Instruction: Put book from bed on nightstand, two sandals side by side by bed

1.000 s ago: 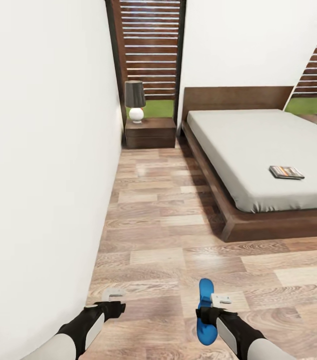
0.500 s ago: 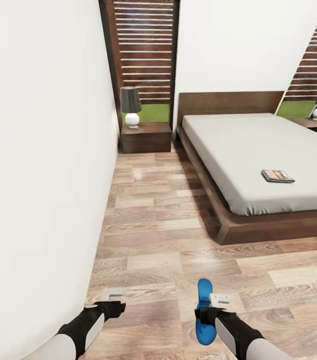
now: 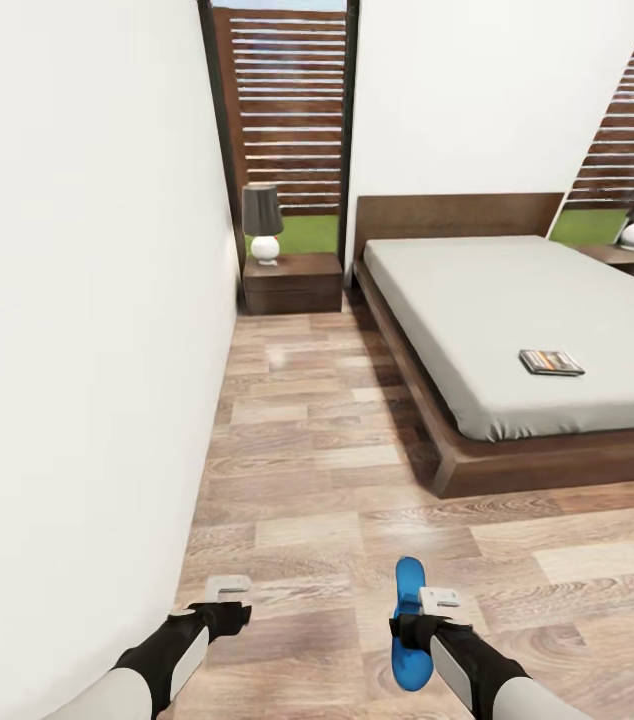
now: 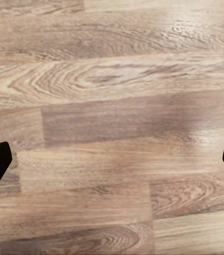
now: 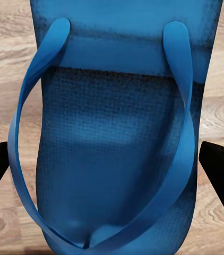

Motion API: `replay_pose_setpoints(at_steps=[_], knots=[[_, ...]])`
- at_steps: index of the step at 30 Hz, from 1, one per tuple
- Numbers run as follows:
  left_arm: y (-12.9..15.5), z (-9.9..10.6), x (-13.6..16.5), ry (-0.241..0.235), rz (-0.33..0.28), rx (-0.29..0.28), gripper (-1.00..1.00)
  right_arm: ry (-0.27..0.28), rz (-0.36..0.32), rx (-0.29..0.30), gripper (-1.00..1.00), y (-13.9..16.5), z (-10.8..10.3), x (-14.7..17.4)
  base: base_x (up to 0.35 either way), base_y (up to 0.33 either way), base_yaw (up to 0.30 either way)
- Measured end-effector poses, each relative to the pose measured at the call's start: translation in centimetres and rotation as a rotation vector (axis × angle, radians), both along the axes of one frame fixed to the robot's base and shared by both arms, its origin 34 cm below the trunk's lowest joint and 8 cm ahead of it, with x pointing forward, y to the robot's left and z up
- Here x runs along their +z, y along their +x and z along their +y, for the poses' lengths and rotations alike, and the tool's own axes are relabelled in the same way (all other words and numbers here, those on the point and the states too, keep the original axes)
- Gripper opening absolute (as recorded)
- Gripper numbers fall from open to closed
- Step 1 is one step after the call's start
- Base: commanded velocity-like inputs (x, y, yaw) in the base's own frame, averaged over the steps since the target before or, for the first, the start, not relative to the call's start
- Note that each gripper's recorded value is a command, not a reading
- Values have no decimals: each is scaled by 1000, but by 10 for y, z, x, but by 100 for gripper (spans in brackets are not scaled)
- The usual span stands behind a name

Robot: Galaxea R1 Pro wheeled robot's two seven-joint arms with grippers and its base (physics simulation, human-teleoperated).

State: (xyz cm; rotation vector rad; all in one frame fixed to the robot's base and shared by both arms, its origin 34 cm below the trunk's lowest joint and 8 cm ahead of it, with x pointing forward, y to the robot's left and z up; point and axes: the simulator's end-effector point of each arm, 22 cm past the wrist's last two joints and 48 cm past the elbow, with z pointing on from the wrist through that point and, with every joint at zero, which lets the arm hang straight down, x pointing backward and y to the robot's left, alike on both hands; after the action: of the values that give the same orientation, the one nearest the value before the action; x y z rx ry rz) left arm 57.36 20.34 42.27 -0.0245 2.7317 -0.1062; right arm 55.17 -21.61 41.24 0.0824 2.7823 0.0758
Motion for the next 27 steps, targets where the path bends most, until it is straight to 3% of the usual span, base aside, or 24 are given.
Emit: replay_pose_setpoints(at_steps=[27], knots=[[11, 0, 57, 0, -26, 0, 100, -3, -14, 1, -100, 9, -2, 56, 0, 0, 0]])
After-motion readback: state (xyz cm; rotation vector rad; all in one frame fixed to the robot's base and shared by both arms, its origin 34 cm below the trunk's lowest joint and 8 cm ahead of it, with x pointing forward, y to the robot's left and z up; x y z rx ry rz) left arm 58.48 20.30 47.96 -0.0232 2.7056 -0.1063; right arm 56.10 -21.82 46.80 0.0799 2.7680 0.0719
